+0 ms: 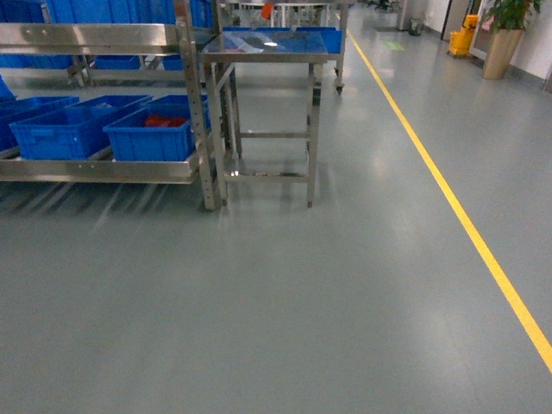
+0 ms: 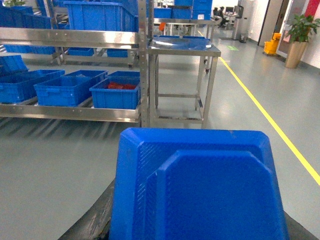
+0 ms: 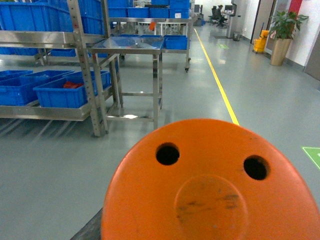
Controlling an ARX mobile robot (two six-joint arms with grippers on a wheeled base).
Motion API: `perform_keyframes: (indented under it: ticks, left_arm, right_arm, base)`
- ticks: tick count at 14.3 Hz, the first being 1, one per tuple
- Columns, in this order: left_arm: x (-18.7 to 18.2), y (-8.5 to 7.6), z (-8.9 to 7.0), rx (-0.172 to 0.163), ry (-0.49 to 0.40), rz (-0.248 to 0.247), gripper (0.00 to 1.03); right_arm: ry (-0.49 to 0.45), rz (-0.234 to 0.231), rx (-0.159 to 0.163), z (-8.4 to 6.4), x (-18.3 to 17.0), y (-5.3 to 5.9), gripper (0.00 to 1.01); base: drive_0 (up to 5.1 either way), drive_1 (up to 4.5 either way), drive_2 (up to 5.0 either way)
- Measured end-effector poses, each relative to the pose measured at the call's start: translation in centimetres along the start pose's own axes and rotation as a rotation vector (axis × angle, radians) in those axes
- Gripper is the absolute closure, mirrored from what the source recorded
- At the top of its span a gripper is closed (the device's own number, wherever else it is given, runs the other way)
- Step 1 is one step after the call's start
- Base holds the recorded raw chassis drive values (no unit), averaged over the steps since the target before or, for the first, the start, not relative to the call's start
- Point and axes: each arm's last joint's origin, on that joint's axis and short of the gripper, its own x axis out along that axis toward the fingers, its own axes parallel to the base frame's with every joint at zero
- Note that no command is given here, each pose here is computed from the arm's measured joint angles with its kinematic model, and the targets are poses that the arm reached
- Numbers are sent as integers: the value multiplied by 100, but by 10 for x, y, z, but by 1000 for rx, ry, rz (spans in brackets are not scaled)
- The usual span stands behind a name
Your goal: Sort blue parts and orange caps into right shelf containers
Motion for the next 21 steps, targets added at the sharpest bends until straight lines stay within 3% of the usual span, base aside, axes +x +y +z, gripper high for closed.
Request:
perform_keyframes:
  ticks: [21]
  left_arm:
    - [0,0,0,0,-2,0,60]
  right_arm:
    - [-2,0,0,0,0,0,57]
  base:
    - [-1,432,-435]
